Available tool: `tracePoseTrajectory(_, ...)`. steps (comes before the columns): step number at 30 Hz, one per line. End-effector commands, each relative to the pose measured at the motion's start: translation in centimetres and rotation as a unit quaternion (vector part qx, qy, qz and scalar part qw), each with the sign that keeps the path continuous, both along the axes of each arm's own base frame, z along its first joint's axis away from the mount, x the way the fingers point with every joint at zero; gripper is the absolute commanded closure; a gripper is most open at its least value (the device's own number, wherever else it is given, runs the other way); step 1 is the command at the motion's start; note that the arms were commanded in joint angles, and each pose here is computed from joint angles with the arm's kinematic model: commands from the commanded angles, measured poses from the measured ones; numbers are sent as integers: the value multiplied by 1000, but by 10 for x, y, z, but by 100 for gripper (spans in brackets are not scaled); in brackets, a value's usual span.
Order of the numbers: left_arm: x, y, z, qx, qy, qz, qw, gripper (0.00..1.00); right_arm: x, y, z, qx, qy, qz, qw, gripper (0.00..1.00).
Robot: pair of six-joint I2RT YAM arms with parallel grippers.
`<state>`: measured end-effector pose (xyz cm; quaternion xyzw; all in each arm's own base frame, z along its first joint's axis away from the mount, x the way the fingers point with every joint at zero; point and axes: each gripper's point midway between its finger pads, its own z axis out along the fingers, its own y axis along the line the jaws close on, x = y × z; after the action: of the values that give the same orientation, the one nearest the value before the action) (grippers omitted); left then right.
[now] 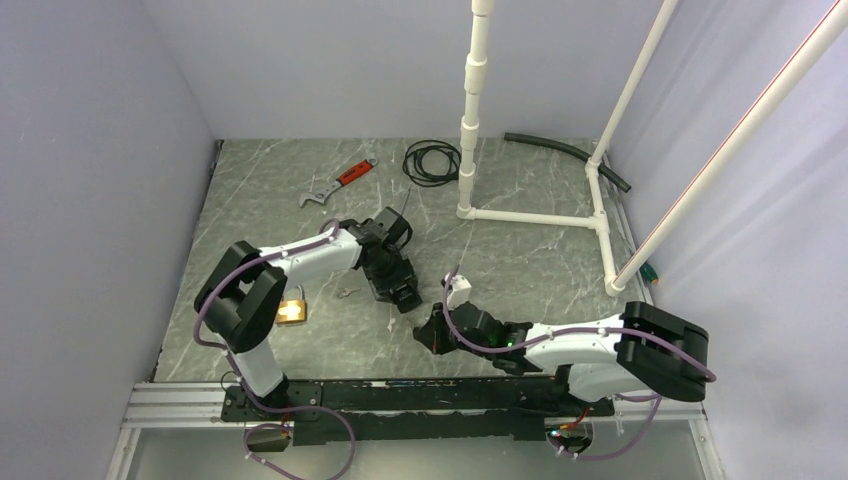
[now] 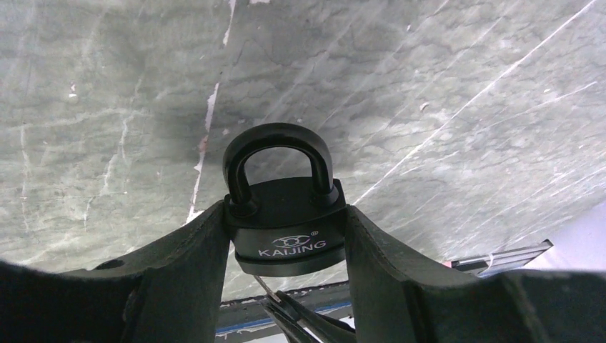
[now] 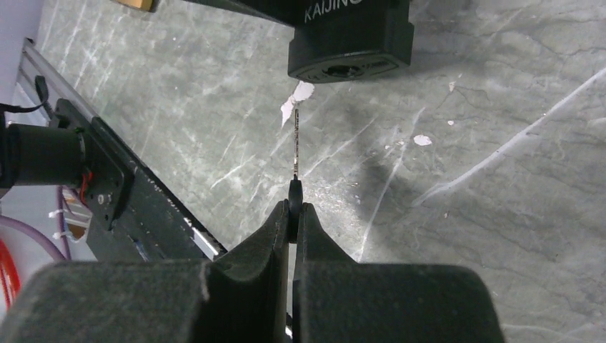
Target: Unlock with the key
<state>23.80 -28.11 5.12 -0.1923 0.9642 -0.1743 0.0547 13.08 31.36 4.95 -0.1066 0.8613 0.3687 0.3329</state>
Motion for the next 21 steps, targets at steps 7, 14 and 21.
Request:
tracePoseTrajectory(7,2,-10,30,-57,-37,0,998,100,9,6,39,76,-16,-15,997,100)
tracePoseTrajectory(14,3,-14,32,-67,-39,-1,997,100,12,-1,35,76,-7,-22,997,100)
tracePoseTrajectory(21,4,-15,36,-73,-43,-2,996,100,12,-10,29,76,-4,-32,997,100)
